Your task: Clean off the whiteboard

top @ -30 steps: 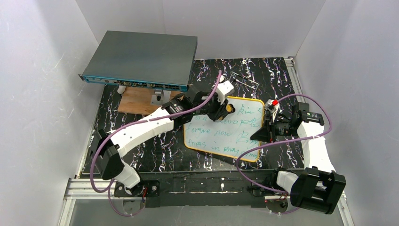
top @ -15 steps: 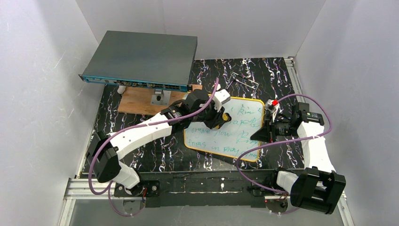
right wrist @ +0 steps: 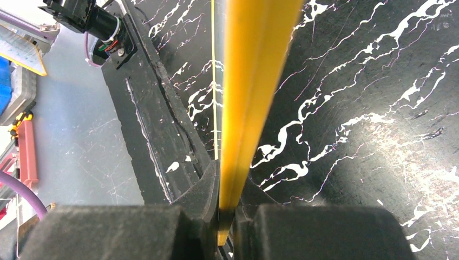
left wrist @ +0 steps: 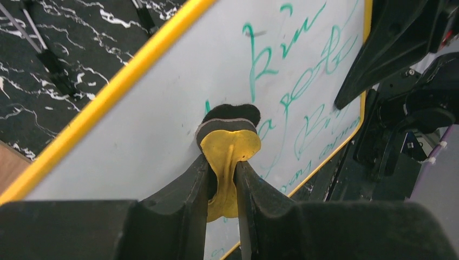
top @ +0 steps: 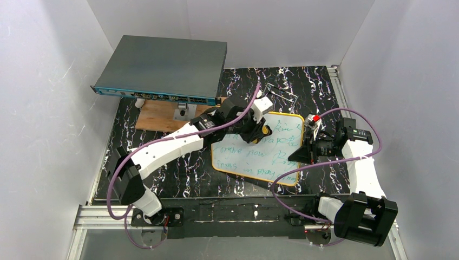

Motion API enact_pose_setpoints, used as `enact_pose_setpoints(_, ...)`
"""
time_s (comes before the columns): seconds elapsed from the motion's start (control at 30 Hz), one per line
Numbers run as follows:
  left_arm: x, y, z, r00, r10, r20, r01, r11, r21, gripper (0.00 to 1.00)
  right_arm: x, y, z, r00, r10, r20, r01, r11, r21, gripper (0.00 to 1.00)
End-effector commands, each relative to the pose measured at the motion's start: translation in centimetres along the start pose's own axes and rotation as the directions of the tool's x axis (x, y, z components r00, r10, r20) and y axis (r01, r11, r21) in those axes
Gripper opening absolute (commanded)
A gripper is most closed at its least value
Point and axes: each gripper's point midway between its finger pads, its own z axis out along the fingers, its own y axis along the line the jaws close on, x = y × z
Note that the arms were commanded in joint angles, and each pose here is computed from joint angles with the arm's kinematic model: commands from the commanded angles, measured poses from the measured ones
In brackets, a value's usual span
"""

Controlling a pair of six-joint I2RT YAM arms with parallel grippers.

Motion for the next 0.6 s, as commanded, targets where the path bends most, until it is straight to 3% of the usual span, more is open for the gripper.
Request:
enact_pose_setpoints(0.0, -3.4, 1.9, 0.1, 0.996, 0.057, 0.067, -0.051, 0.995, -0.083, 0.00, 1.5, -2.1, -0.6, 0.976, -0.180, -0.121, 0.190, 0.978, 0.083, 0.01)
enact_pose_setpoints(0.2, -4.3, 3.9, -0.1, 0.996, 0.022, 0.086, -0.006, 0.982, -0.190, 0.00, 1.4, -2.0, -0.6, 0.977, -0.178, -0.118, 0.188, 0.979, 0.077, 0.01)
enact_pose_setpoints(0.57, -0.3, 5.9, -2.5, 0.985, -0.136, 0.109, 0.166, 0.927, -0.337, 0.00, 1.3, -1.7, -0.5, 0.977, -0.188, -0.102, 0.196, 0.978, 0.067, 0.01)
